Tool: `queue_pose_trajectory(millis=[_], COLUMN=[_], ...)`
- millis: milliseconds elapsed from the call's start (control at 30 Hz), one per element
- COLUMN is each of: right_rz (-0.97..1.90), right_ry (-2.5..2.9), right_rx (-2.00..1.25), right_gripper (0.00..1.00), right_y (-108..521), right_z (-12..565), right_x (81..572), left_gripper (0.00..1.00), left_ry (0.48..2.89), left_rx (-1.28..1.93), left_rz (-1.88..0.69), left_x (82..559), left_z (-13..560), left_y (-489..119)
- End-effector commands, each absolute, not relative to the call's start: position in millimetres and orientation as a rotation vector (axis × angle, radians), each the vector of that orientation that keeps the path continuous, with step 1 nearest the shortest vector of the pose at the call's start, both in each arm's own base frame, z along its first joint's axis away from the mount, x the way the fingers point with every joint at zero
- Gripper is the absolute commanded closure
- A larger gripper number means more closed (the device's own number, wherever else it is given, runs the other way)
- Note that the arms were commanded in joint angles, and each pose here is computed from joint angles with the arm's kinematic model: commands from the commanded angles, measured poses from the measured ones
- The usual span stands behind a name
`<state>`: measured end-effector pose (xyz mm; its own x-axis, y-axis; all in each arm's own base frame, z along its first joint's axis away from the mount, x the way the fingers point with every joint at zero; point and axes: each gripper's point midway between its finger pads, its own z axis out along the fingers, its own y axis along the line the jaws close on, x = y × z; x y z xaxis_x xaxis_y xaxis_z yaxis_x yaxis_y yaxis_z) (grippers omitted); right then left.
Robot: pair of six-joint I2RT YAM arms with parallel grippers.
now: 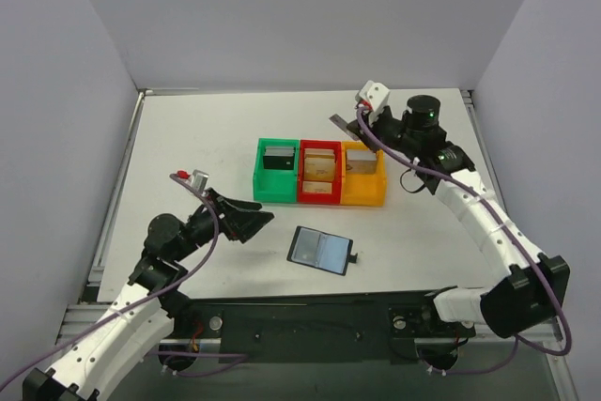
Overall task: Take the credit cards out of the card holder
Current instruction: Place the credit card in the storage box.
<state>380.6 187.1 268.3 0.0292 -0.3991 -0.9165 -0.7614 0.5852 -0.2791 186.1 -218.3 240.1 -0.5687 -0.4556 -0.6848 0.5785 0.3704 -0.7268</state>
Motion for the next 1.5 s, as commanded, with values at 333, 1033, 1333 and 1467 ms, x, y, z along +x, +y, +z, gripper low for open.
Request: queue_pose_trajectory(millis=[333,1033,1333,1467], right_rz=[1.312,1.530,1.514,1.502], right_ry=[2.006,1.908,1.921,1.924], right_rx=[-0.657,-0.932,-0.948,-0.956], right_gripper=[1.00,1.00,1.00,1.00], right_y=[285,305,311,312], right_z=[299,316,313,313], right_x=[207,120,123,122], left_gripper=[0.03,0.24,0.44,0.67], left_ry=[1.303,1.363,1.386,1.375], left_rx=[0.372,0.601,0.703,0.727], left_rz=[-1.524,-1.647,-1.729,-1.721], left_x=[151,133,115,112], left_z=[350,325,318,320], left_y=[-224,-249,-264,-265])
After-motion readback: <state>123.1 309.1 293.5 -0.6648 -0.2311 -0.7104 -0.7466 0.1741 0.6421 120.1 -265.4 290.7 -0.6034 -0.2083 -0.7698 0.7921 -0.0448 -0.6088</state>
